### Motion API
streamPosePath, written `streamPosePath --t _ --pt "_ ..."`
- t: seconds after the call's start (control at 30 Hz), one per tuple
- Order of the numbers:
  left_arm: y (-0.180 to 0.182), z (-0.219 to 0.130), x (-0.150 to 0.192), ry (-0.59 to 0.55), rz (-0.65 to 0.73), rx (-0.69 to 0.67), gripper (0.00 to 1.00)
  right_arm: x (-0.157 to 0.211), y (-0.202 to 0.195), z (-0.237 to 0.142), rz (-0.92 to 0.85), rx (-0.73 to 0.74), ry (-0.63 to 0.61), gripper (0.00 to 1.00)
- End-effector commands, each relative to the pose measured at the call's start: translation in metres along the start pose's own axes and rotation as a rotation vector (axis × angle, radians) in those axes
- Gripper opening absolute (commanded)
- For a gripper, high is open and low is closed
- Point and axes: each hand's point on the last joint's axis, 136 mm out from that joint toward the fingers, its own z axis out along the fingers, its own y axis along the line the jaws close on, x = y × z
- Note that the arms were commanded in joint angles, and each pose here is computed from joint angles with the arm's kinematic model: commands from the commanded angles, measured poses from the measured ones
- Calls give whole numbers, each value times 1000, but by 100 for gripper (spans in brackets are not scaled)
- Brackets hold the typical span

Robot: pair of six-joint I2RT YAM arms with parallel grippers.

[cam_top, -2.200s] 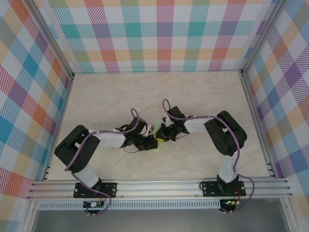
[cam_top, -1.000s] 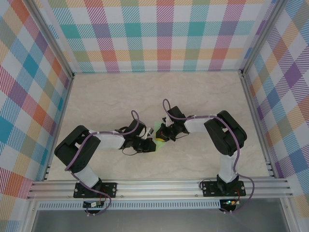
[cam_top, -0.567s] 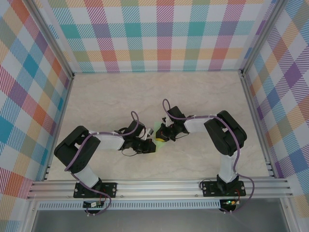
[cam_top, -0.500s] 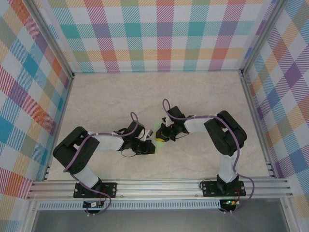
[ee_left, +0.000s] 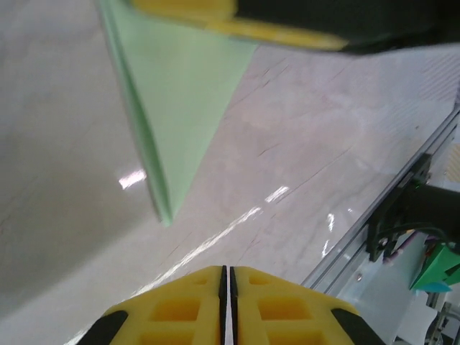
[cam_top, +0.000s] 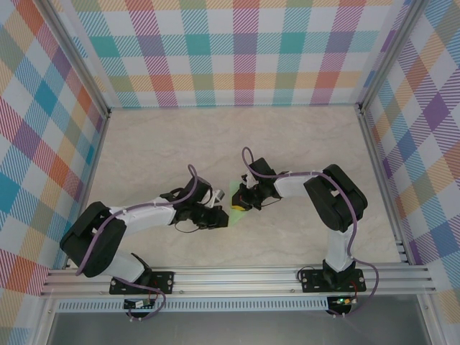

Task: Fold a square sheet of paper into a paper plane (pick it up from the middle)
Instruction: Fourth fold the wing at the center of the table.

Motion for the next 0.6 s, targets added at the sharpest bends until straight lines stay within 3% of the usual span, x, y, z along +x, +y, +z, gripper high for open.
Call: streamPosePath --t 0.0,0.27,0.57 --pt "-15 4 -27 -59 -1 32 13 1 -58 11 88 186 -23 7" --pt "7 30 -43 -64 -45 -37 13 0 -55 14 97 160 -20 8" --pt "66 48 -10 15 -114 -197 7 -5 -42 9 84 134 -26 9"
